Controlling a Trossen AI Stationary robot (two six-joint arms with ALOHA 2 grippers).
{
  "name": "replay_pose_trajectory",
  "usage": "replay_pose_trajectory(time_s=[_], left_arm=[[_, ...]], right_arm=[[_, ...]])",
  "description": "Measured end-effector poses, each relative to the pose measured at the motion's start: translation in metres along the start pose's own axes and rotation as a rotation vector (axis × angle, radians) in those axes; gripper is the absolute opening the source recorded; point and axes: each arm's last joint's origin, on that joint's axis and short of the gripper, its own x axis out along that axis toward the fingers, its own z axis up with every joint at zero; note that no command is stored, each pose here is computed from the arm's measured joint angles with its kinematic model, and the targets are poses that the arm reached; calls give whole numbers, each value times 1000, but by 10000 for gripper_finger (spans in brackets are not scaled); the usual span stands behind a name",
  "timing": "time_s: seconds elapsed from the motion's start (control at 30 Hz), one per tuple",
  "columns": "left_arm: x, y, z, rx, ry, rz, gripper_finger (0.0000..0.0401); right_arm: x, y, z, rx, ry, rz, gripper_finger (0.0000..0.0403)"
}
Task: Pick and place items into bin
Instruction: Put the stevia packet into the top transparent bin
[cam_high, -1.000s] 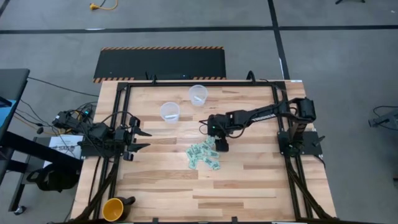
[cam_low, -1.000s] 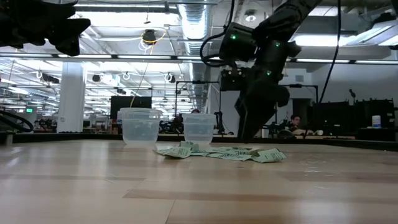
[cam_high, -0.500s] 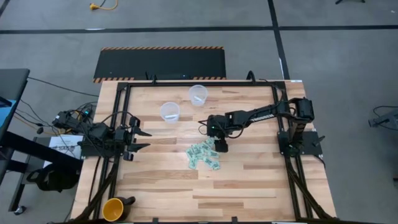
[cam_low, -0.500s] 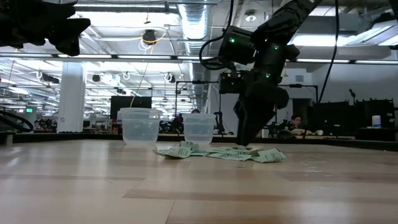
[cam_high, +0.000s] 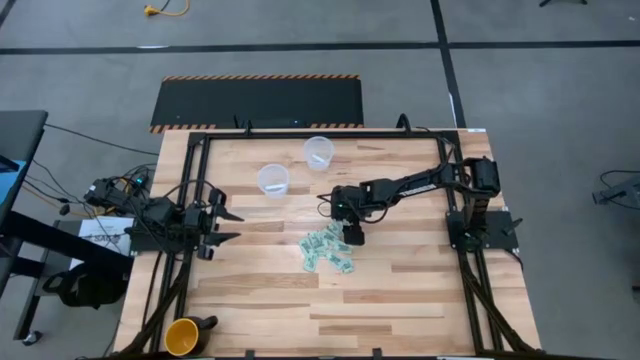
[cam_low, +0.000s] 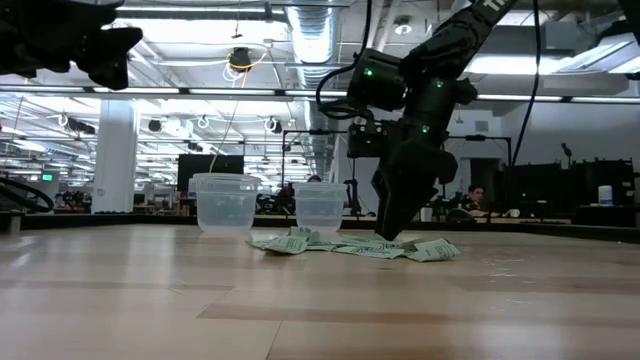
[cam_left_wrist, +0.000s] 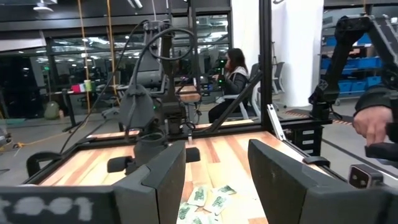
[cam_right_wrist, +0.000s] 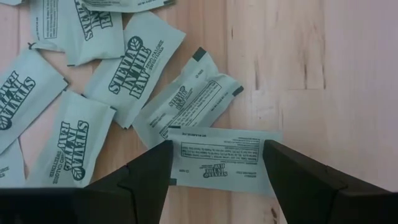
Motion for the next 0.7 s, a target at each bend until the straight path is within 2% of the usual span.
replay_pose_trajectory(time_s=[0.27, 0.7], left_arm=[[0, 0, 0, -1, 0, -8, 166], [0, 0, 0, -1, 0, -7, 166]], right_arm=[[0, -2, -1, 15, 8, -5, 239], [-1, -1, -3, 17, 22, -3, 166]])
